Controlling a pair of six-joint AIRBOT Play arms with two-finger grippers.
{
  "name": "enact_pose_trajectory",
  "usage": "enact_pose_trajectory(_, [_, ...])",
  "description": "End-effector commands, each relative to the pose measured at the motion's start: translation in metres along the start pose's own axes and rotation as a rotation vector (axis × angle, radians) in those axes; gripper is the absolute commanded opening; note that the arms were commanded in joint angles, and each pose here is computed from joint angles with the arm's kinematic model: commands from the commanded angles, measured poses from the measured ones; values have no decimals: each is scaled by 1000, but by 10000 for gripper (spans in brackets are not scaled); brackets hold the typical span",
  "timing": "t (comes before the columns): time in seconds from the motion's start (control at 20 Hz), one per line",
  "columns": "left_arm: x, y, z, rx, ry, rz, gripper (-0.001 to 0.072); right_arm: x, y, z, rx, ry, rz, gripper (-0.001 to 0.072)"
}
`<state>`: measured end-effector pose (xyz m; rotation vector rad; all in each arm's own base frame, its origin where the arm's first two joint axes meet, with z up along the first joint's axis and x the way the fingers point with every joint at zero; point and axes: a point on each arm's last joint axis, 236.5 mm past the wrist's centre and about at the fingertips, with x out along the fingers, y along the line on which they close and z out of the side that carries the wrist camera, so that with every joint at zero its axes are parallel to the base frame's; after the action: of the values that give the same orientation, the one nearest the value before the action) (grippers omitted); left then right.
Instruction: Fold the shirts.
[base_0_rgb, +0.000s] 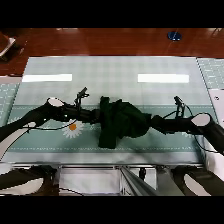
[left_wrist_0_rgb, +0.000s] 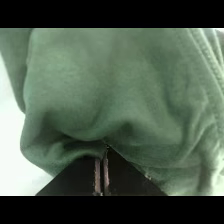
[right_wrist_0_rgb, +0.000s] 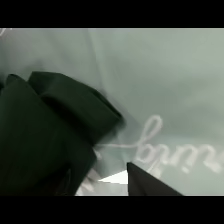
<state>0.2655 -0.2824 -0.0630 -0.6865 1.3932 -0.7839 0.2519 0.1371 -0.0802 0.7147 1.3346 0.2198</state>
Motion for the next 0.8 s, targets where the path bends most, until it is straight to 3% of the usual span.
enact_pose_trajectory(0.0, [0, -3, 1, 8, 8, -10, 25, 34, 19, 4, 0, 38, 51, 407])
enact_pose_trajectory(0.2, [0, -3, 1, 7, 7, -10, 25, 68, 43, 0, -32, 146, 75, 406])
enact_pose_trajectory(0.25, [0, -3, 1, 7, 7, -10, 25, 74, 50, -1, -53, 164, 77, 373])
enact_pose_trajectory(0.35, [-1, -4, 2, 7, 6, -14, 25, 75, 71, 6, -121, 169, 105, 27])
enact_pose_trajectory(0.55, [-59, -43, 51, 89, -125, -96, 25, 4, 143, 76, -361, 35, 175, 29])
enact_pose_trajectory(0.75, [-211, -135, 140, 303, -537, -124, 24, -176, 235, 176, -588, -422, 152, 29])
